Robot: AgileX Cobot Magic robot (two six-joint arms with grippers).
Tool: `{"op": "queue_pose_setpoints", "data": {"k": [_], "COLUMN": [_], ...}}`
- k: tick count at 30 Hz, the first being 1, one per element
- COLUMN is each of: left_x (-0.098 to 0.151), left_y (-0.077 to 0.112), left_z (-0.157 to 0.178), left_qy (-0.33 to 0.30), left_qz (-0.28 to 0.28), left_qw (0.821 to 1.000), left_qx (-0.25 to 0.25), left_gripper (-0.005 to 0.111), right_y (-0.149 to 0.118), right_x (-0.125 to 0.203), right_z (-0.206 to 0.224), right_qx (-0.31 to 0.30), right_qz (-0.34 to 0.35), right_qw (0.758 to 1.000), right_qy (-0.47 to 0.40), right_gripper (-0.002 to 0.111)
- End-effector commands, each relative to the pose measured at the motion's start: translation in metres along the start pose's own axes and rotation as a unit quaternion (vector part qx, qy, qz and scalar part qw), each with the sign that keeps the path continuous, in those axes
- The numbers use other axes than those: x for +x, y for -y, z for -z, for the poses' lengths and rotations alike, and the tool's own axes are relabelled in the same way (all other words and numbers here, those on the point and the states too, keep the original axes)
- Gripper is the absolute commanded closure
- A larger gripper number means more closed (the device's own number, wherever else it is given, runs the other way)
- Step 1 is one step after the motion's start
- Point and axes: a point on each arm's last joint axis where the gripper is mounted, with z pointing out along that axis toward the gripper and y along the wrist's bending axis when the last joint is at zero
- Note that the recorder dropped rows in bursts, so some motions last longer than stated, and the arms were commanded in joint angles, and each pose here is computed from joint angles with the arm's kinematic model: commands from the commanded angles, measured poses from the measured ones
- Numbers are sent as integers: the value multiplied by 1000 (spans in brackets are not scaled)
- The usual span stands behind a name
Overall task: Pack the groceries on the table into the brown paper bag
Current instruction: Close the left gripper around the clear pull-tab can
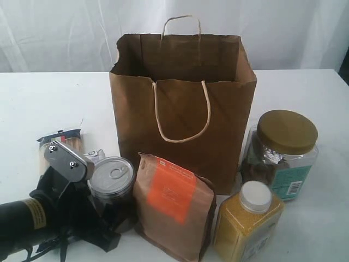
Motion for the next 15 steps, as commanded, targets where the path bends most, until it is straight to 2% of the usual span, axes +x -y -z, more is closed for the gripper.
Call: {"op": "queue_pose_setpoints", "data": {"k": [1,10,15], "left_x": [-3,-20,-33], "left_y": [1,1,2], "left_z": [8,45,69], "left_qy": [-7,10,58], "left_qz": [-5,0,1], "left_qw": [1000,1000,998], "left_qx": [3,4,6], "left_gripper": [107,107,107], "right_y": [0,0,0], "right_x": [1,1,1], "right_z": [0,0,0], "right_qx": [4,4,4], "right_qz": [0,0,0], "right_qw": [1000,1000,1000], "right_qy": [3,3,3], "right_gripper": [108,108,108]}}
